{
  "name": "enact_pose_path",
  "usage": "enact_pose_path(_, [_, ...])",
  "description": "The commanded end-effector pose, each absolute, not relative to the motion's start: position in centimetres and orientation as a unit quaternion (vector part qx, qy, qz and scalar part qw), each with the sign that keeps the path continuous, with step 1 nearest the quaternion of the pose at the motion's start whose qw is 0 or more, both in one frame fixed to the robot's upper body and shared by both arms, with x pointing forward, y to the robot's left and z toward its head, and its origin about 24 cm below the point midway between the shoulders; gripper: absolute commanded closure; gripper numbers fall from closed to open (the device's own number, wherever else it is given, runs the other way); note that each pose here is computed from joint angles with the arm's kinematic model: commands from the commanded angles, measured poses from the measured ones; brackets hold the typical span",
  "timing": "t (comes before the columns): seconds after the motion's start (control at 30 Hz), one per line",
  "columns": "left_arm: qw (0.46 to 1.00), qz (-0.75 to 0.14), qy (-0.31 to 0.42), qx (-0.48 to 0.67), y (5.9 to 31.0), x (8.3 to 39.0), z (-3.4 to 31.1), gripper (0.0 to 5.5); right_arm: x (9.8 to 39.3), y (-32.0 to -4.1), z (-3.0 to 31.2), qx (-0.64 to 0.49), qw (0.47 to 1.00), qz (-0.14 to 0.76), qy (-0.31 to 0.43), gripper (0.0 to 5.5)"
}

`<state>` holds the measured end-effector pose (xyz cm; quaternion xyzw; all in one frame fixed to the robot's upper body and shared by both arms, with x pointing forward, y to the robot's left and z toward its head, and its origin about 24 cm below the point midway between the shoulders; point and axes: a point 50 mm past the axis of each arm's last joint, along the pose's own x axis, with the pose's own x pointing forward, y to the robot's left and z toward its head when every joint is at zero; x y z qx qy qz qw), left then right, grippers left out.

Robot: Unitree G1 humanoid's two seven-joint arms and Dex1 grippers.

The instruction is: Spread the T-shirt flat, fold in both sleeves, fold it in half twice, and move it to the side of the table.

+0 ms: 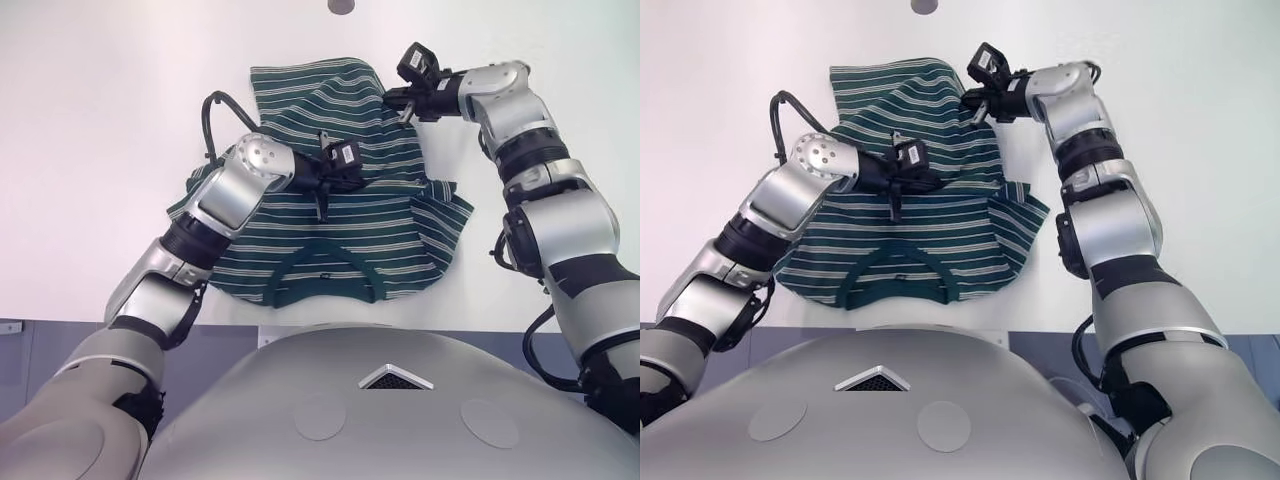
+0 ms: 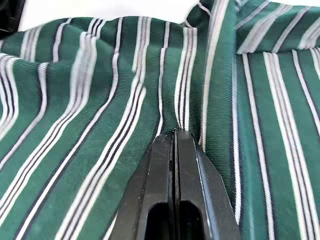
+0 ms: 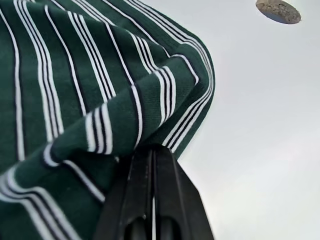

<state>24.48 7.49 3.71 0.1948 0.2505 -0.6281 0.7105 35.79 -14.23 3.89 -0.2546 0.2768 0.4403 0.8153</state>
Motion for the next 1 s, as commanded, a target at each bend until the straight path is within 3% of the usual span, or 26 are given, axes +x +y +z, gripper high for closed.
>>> enact_pose_path(0.03, [0.687, -0.615, 0.327, 0.208, 9.9, 23.0, 1.3, 5.49, 35.8, -19.3, 2.9, -0.414, 0.779, 0.35, 0.315, 5.47])
enact_pose_path(0.1, [0.687, -0.614, 0.327, 0.211, 9.8, 22.9, 1.2, 5.49, 37.2, -20.6, 4.8, -0.479, 0.788, 0.28, 0.268, 5.47])
enact_pose_path(0.2, [0.702, -0.604, 0.315, 0.209, 9.5, 23.2, 1.4, 5.49, 38.4, -20.7, 6.7, -0.484, 0.821, 0.224, 0.205, 5.47])
enact_pose_path(0.33, [0.756, -0.571, 0.256, 0.194, 8.9, 25.4, 2.9, 5.49, 39.4, -19.1, 9.2, -0.351, 0.903, 0.217, 0.119, 5.47])
enact_pose_path(0.4, [0.798, -0.54, 0.209, 0.167, 8.7, 27.0, 4.7, 5.49, 39.2, -18.3, 9.7, -0.242, 0.923, 0.274, 0.118, 5.47])
enact_pose_path(0.47, [0.836, -0.508, 0.169, 0.124, 9.2, 28.2, 6.9, 5.49, 37.8, -16.5, 9.0, -0.177, 0.902, 0.371, 0.129, 5.47])
enact_pose_path(0.53, [0.866, -0.467, 0.145, 0.099, 10.9, 29.3, 9.0, 5.49, 34.1, -14.0, 7.7, -0.119, 0.868, 0.456, 0.158, 5.47])
enact_pose_path(0.67, [0.89, -0.364, 0.196, 0.191, 16.2, 32.2, 8.8, 5.49, 27.1, -10.2, 6.1, -0.053, 0.826, 0.52, 0.211, 5.47])
enact_pose_path(0.77, [0.875, -0.336, 0.225, 0.266, 16.6, 34.2, 7.4, 5.49, 26.3, -9.3, 6.9, -0.05, 0.822, 0.529, 0.206, 5.47])
enact_pose_path(1.0, [0.848, -0.301, 0.302, 0.314, 16.8, 36.8, 4.6, 5.49, 25.3, -9.2, 8.0, -0.094, 0.804, 0.544, 0.219, 5.47])
